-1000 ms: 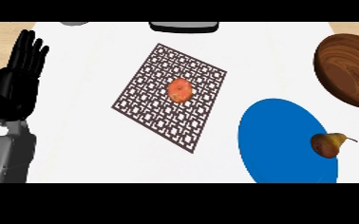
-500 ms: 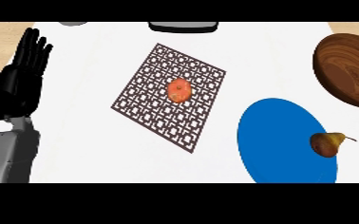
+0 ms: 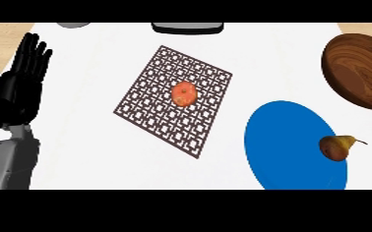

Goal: Pick the can from the plate and place it in the bowl

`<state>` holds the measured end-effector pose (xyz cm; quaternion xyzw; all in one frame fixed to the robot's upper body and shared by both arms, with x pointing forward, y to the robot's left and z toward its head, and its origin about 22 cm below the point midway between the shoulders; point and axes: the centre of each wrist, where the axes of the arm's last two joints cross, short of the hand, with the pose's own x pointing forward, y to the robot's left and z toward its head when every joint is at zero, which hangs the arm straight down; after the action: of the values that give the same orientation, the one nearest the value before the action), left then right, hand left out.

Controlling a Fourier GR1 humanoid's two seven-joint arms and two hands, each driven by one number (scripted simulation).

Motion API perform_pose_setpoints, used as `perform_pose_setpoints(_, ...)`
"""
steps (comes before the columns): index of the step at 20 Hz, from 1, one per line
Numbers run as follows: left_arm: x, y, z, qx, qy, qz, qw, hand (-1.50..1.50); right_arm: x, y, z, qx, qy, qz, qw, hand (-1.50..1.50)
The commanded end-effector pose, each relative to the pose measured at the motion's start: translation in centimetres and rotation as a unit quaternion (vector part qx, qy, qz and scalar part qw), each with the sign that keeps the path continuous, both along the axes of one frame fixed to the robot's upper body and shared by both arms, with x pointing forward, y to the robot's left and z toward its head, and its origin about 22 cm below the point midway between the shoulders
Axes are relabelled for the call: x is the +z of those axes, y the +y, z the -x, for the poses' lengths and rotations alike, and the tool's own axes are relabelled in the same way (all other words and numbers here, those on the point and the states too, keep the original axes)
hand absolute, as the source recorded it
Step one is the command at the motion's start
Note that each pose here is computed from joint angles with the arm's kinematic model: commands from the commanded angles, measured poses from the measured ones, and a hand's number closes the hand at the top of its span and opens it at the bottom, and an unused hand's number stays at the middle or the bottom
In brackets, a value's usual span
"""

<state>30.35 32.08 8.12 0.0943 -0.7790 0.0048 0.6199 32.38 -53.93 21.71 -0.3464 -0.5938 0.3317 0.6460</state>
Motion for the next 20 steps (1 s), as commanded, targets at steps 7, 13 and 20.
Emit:
perform_pose_setpoints(7, 0.1, 0.2, -0.1, -0.002, -0.004, 0.008, 1.0000, 0.00, -6.9, 4.7, -4.1, -0.099, 0.048, 0.008, 0.994, 1.50)
perform_pose_setpoints(13, -0.5, -0.3, -0.4, -0.001, -0.002, -0.001, 1.0000, 0.00, -9.8, 5.2, -4.0, -0.086, 0.037, -0.123, 0.988, -1.50)
perform_pose_setpoints(20, -1.0, 0.3, 0.6, -0.001, -0.007, -0.003, 1.0000, 0.00, -10.9, 3.3, -2.0, -0.133, -0.125, -0.199, 0.963, -1.50)
